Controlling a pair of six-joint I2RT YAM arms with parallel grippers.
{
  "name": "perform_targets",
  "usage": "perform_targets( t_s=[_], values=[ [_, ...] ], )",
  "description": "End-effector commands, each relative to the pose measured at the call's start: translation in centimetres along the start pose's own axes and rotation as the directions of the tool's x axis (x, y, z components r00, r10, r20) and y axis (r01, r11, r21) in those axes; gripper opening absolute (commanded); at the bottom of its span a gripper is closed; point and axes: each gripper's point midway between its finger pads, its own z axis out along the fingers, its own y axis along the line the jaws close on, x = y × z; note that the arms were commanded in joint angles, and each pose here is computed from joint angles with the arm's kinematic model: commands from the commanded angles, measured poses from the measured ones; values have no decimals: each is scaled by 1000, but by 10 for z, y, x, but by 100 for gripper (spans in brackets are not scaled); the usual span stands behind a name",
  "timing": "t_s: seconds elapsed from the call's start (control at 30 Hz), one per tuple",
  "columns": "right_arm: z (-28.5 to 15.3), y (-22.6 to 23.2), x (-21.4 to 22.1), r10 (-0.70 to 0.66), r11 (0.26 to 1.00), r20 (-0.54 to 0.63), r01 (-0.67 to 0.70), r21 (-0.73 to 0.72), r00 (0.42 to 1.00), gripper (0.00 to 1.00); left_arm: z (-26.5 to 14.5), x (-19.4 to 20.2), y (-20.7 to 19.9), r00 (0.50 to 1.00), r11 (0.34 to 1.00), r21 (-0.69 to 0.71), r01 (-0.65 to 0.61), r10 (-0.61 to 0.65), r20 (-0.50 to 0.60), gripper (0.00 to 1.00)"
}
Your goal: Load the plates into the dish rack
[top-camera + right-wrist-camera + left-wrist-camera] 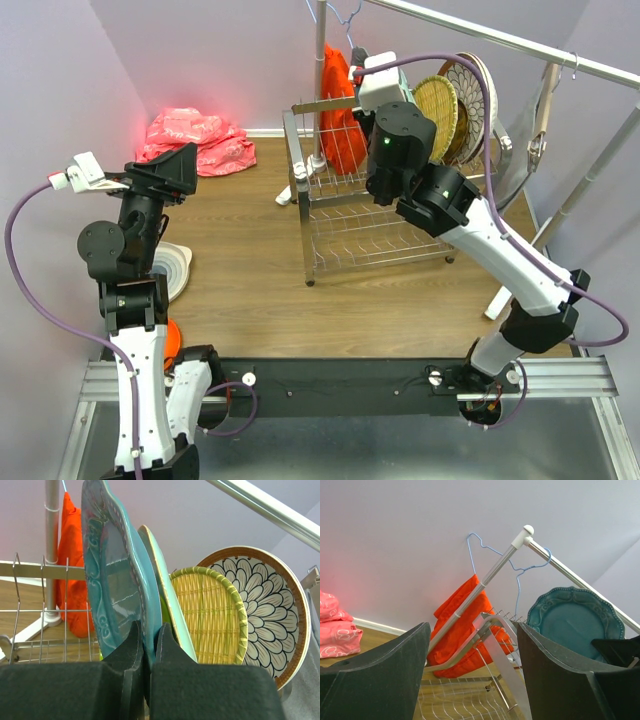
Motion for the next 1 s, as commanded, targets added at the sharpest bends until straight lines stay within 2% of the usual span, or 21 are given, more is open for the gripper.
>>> perform_targets(
  t_s=[0.0,0.7,0.83,0.97],
  values=[
    [-11,-42,-28,201,977,77,-205,59,977,1,-2,3,0,1000,1000,12,-5,5,-14,78],
    [-11,-41,-10,224,971,53,-228,77,973,1,-3,3,1,1000,1000,8,-6,6,-15,78],
    [-10,-39,-6,240,967,48,-243,81,970,10,-3,2,1,1000,1000,8,-7,8,-11,78],
    [-10,-36,-1,235,968,41,-237,84,971,11,-3,2,1,1000,1000,6,-9,9,-13,78]
  ],
)
